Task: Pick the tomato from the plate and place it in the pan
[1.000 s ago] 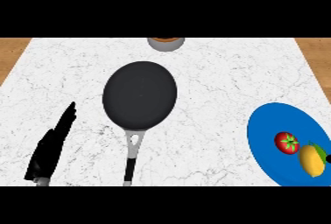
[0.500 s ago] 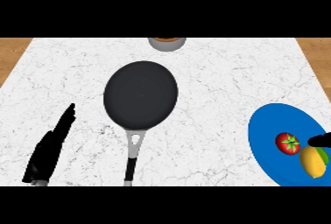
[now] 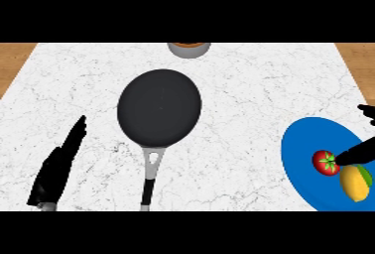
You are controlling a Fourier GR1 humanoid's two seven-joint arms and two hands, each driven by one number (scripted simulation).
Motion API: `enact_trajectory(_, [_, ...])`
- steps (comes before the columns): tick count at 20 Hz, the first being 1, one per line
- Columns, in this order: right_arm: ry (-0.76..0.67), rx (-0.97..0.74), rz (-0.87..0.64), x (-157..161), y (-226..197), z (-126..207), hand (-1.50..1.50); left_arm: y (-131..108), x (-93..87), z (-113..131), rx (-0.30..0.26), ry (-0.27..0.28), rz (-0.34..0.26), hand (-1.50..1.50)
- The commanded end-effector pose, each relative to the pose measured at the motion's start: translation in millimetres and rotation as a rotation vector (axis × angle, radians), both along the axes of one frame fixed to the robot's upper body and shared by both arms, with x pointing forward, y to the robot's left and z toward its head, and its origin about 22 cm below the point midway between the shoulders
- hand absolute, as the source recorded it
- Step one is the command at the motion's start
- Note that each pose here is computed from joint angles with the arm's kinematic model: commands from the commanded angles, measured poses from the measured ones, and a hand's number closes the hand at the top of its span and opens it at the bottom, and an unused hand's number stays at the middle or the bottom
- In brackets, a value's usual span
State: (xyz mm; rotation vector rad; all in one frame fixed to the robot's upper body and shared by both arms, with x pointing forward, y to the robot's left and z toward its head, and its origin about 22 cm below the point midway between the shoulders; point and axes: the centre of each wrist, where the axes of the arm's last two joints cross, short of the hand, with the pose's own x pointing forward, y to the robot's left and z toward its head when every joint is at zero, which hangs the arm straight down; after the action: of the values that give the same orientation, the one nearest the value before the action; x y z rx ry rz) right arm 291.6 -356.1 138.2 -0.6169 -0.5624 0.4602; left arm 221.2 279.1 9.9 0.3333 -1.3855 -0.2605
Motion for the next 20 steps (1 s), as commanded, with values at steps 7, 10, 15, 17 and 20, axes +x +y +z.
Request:
enact_trajectory(7, [0.194, -0.025, 0.021, 24, 28, -7, -1.5, 12, 0.8, 1, 0.003, -0.008, 0.002, 0.0])
enact_trajectory(10, [0.25, -0.053, 0.011, 30, 20, -20, -1.5, 11, 4.7, 5, -0.003, -0.009, -0.011, 0.0])
enact_trajectory(15, [0.279, -0.065, 0.008, 23, 32, -31, -1.5, 13, 0.3, 5, 0.005, 0.001, 0.014, 0.0])
enact_trajectory(17, [0.306, -0.073, -0.006, 29, 21, -49, -1.5, 6, -2.6, 3, 0.0, 0.0, -0.009, 0.0])
enact_trajectory(20, [0.326, -0.057, 0.0, 22, 34, -48, -1.5, 4, 5.0, -7, 0.005, -0.005, 0.013, 0.0])
